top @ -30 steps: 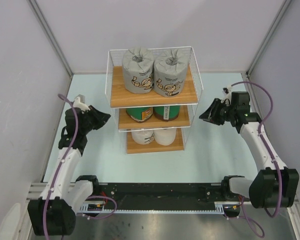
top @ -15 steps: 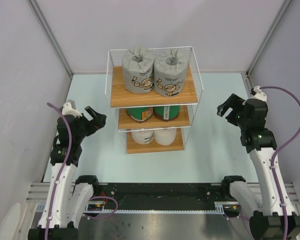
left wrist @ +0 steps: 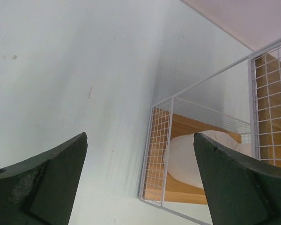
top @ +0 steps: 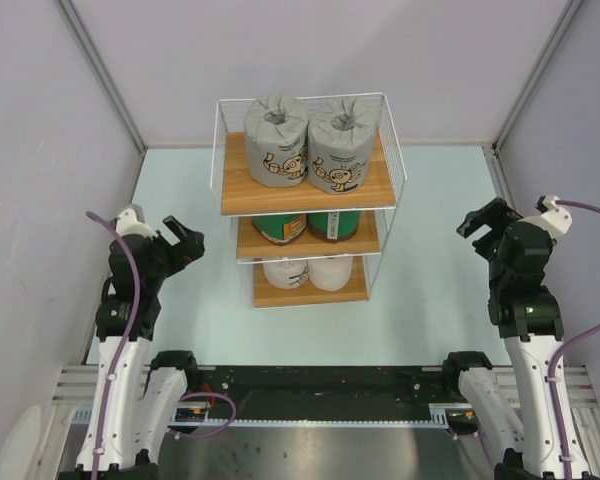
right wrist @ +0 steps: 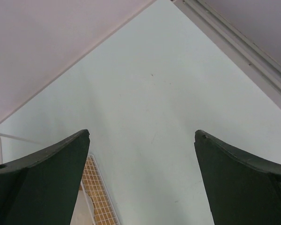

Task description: Place and organize the paper towels onto the shelf

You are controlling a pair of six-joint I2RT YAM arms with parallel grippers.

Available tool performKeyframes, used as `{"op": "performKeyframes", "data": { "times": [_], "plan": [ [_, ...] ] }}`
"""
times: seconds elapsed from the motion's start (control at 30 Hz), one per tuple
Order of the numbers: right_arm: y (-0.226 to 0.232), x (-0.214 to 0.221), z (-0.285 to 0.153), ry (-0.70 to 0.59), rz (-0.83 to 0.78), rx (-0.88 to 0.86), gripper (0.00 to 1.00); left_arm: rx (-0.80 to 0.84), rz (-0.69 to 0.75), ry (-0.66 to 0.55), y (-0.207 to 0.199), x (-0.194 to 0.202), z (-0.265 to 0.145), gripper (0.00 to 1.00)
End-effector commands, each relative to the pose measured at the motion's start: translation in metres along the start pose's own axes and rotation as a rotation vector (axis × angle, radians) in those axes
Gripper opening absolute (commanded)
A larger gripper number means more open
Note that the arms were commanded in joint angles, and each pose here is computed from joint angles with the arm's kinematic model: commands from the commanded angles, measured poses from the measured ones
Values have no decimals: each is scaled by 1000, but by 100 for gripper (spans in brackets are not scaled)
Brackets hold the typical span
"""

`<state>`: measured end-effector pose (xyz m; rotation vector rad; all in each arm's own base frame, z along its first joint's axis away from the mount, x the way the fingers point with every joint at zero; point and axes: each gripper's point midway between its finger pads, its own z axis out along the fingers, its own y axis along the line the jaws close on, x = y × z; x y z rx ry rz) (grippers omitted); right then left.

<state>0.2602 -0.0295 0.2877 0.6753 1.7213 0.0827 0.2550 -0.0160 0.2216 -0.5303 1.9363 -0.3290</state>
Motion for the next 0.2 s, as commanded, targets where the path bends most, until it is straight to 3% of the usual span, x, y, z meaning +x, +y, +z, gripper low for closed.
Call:
{"op": "performKeyframes", "data": {
  "times": [0.0,0.17],
  "plan": [
    [-6,-5,3,-36,47,47,99,-17,48,-131,0,-33,-17,100],
    [-4,0,8,-14,45,41,100,-131,44,-198,19,-45,-25,100]
  ]
}}
